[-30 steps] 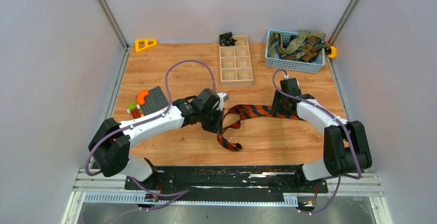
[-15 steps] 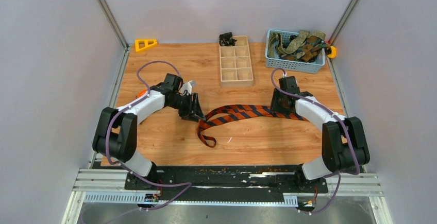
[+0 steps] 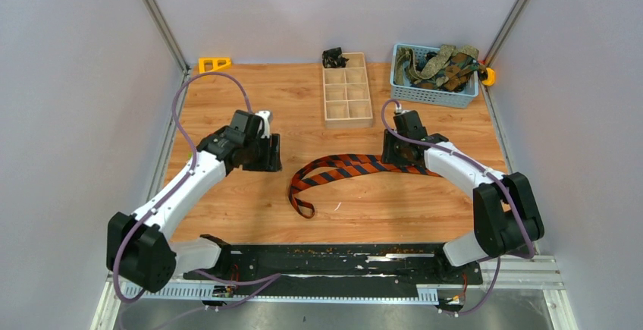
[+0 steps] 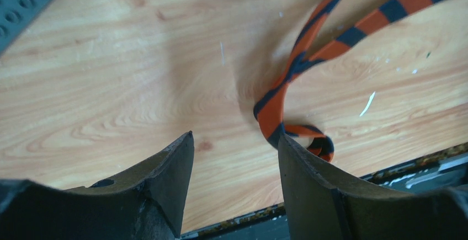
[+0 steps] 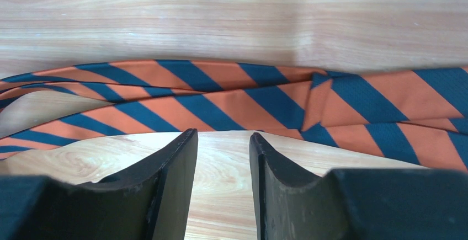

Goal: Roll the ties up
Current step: Flatten out the tie at the center of the board.

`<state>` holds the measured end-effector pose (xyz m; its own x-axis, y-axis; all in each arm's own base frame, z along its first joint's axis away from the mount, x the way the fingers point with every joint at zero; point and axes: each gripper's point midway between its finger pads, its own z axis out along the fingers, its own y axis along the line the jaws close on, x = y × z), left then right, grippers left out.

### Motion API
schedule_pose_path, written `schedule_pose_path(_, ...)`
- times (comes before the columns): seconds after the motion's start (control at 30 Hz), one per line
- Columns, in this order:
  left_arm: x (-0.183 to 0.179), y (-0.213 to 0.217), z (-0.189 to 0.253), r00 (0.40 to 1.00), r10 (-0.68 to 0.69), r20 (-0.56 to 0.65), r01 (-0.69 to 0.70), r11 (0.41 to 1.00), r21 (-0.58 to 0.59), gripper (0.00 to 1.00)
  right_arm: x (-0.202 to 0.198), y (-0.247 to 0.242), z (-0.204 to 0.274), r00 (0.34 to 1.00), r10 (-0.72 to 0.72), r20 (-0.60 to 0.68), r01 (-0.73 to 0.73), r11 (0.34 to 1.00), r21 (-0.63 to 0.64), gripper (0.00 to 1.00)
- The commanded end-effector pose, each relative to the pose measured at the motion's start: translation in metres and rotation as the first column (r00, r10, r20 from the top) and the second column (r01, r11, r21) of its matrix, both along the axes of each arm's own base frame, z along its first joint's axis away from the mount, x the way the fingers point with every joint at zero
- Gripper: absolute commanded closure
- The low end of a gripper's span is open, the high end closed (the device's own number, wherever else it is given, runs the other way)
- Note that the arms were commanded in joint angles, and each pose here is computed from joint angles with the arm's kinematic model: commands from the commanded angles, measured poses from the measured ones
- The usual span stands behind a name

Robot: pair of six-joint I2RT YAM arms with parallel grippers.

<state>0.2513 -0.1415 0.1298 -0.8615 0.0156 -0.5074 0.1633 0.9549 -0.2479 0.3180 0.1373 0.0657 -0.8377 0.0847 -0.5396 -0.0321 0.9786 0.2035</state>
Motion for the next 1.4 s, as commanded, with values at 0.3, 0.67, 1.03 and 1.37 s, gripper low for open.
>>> schedule_pose_path(0.3,-0.079,-0.06,-0.012,0.993,-0.118,-0.033,0.12,0.99,0.068,0.34,0.013,0.039,0.01,0.995,0.086,0.059,-0.088,0.996,0.019,0.6)
schedule_pose_path(0.67,-0.1,-0.143,-0.034,0.944,-0.319,-0.09,0.32,0.947,0.0,0.38,0.004,0.04,-0.005,0.994,0.099,0.036,-0.1,0.995,0.011,0.6)
schedule_pose_path(1.03,-0.085,-0.147,-0.071,0.95,-0.289,-0.117,0.301,0.948,0.1,0.47,-0.002,0.04,-0.008,0.994,0.108,0.029,-0.109,0.994,0.007,0.6)
schedule_pose_path(1.37,-0.08,-0.153,-0.057,0.93,-0.363,-0.058,0.367,0.926,0.089,0.99,-0.001,0.04,-0.021,0.993,0.116,0.001,-0.116,0.993,-0.009,0.6)
